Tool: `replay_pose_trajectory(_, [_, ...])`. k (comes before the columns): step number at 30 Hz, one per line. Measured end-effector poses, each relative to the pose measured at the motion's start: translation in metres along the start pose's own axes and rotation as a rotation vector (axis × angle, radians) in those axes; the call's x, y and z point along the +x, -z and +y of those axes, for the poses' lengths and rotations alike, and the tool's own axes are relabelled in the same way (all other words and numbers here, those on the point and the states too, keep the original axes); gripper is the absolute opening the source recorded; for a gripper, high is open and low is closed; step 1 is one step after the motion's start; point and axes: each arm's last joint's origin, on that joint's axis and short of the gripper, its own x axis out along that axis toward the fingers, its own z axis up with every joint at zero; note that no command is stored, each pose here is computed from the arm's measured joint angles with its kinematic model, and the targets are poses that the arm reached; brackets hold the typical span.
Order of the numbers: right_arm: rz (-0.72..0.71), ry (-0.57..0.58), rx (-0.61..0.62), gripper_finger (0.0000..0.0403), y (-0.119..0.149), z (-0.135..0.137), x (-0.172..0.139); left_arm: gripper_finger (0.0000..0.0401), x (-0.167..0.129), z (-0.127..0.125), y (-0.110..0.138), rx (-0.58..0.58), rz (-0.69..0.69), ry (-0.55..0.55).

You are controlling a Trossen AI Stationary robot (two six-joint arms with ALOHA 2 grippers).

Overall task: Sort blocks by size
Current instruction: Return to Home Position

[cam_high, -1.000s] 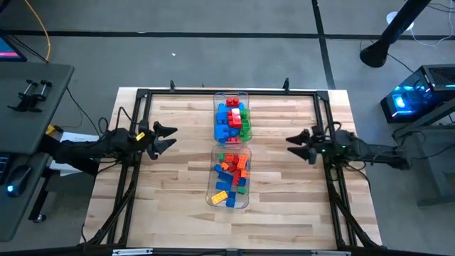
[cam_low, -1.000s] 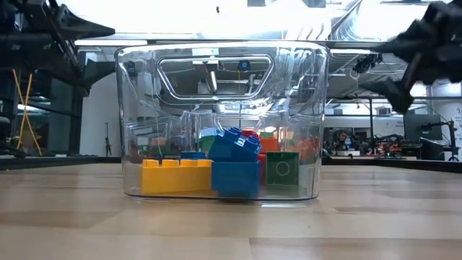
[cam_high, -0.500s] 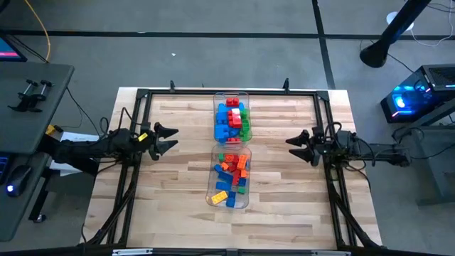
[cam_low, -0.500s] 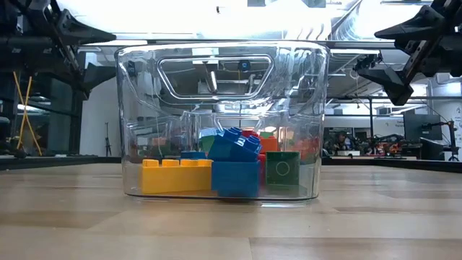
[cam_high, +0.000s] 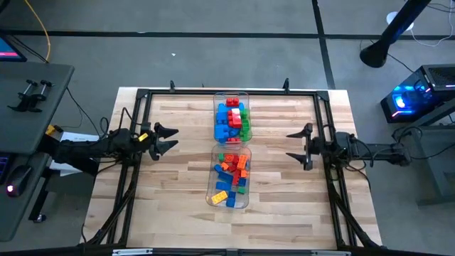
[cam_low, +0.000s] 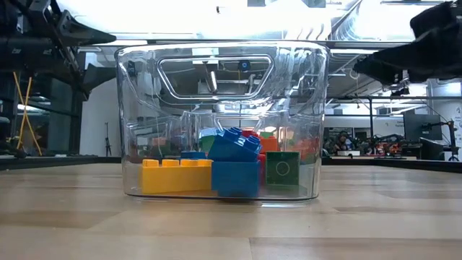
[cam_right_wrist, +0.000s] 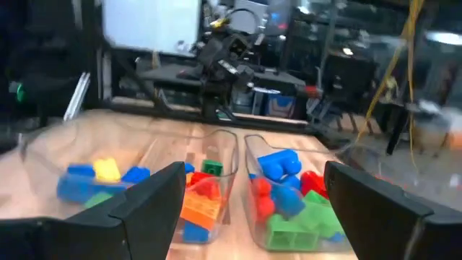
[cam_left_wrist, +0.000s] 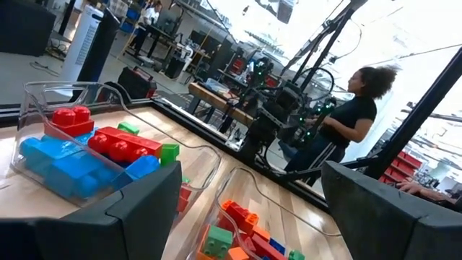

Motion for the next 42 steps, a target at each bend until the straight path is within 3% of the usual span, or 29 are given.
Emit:
replay_pose_trajectory(2, [-0.001,-0.016,-0.073,0.0325,0.0001,0.0009,0.0000,0.0319,0.0000,0.0002,0.0004,0.001,0.004,-0.002])
replay_pose_trajectory(18, [0.027,-0.020,0.139,0.0325,0.0022,0.0016,0.0016,0.0319,0.0000,0.0002,0.0004,0.001,0.004,-0.002])
replay_pose_trajectory(42, [0.027,-0.020,0.140,0.0325,0.0024,0.0016,0.0016,0.0319,0.0000,0.0003,0.0005,0.001,0.005,-0.003])
